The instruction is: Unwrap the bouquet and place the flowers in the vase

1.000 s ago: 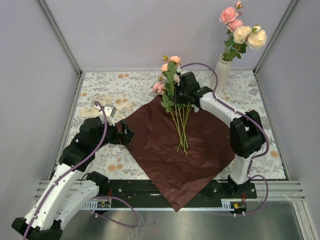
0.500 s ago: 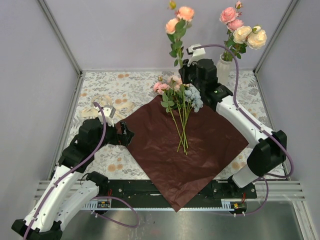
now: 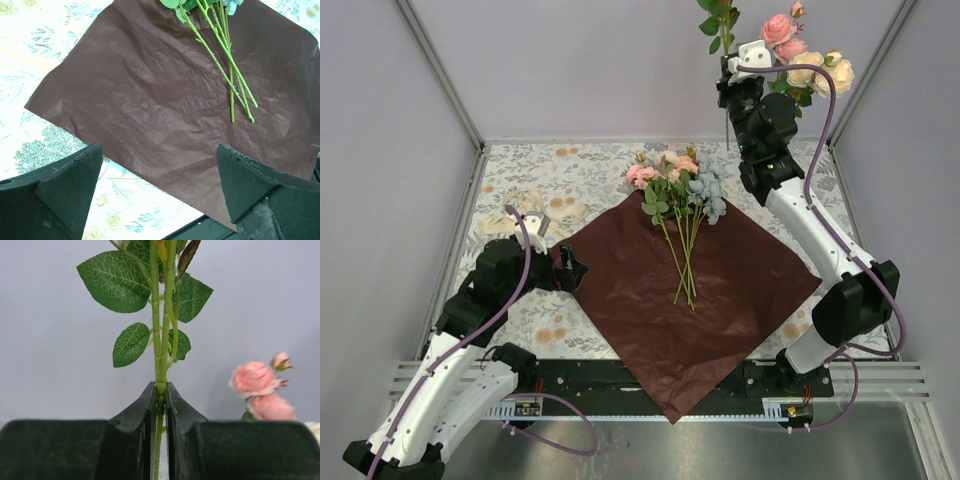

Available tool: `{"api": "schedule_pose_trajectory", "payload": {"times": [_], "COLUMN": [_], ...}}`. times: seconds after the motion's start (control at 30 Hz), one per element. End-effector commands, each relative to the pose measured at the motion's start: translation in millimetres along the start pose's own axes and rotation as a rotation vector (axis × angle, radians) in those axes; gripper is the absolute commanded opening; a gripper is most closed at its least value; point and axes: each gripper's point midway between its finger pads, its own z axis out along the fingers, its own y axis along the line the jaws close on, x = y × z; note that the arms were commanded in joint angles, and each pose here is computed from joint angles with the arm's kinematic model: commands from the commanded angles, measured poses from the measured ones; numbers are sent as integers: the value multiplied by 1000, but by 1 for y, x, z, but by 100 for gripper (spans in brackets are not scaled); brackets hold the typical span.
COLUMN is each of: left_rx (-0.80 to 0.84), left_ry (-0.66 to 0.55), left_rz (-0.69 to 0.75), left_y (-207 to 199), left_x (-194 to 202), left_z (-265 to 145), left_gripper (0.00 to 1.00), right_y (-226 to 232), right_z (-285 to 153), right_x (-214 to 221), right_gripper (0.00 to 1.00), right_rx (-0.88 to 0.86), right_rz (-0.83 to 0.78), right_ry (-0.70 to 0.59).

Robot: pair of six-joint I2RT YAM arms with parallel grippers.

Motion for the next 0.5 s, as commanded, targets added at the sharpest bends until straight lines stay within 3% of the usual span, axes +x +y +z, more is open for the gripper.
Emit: {"api": "schedule_pose_trajectory", "payload": {"times": [0.0,0.47], "left_rx": [-4,-24], "left_ry": [-48,-30], "left_rz": [6,3], "left_y": [0,3], "left_x": [-11,-7], "left_z": [-2,2], "left_gripper": [99,99], "right_y": [-49,-122], "right_z": [19,56], "right_x": [-39,-24], "right_gripper": [0,0], "right_rx": [121,213], "right_rz": [-128,-164], "right_ry": [-170,-273]}}
